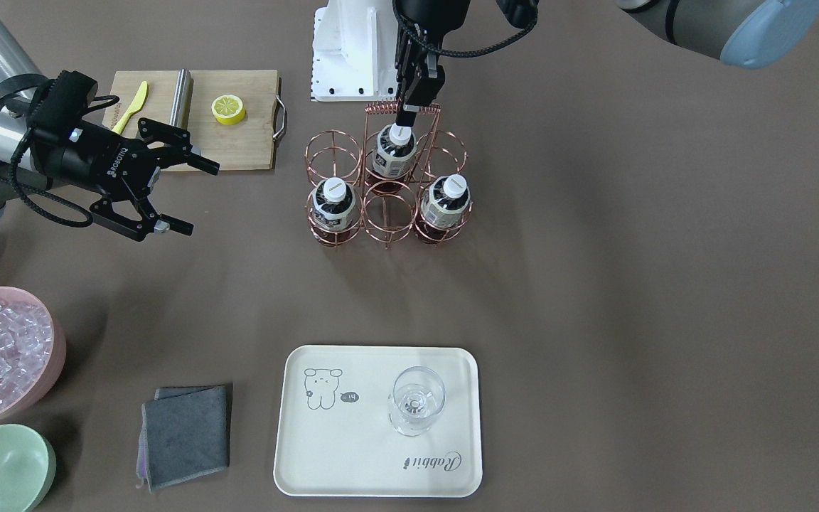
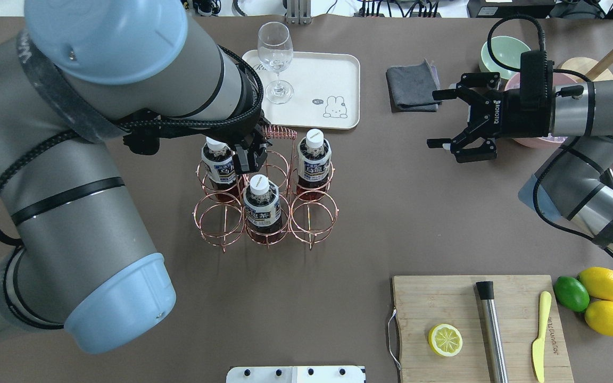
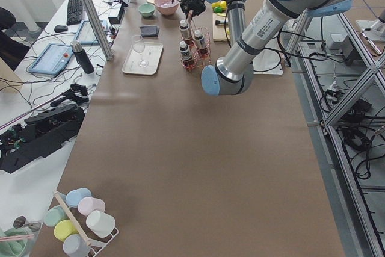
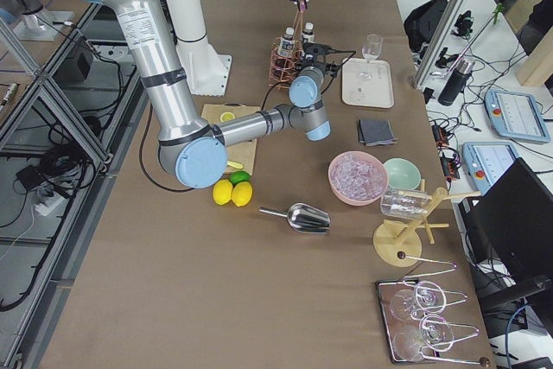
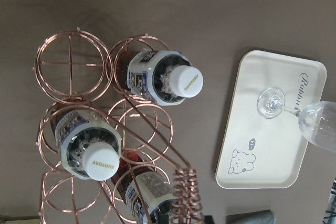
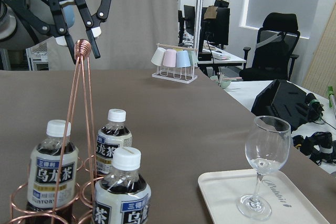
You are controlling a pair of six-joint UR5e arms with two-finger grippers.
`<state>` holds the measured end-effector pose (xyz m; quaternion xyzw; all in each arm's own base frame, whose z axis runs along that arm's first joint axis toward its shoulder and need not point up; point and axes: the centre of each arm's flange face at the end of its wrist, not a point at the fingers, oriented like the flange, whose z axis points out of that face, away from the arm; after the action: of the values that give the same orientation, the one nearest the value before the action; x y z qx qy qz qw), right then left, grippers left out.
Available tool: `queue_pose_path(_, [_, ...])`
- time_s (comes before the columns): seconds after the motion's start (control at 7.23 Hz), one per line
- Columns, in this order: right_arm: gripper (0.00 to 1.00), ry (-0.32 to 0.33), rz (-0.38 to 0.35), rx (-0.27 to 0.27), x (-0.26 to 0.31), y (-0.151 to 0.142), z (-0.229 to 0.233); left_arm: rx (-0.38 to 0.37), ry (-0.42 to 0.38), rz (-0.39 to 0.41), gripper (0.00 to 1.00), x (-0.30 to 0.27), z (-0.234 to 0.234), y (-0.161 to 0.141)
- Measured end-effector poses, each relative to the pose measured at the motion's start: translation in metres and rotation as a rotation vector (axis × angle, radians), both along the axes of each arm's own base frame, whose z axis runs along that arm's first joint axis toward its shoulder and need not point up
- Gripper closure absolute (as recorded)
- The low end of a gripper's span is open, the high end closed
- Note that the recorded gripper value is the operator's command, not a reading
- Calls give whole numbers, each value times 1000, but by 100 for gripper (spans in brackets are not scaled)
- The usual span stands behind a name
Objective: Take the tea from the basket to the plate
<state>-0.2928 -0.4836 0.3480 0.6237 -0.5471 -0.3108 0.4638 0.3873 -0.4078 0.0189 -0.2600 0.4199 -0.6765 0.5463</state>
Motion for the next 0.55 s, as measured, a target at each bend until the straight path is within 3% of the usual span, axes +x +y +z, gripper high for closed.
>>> queue_pose_path(0.55, [1, -25, -4, 6, -5, 4, -3, 12, -17, 8, 100, 15, 6, 4])
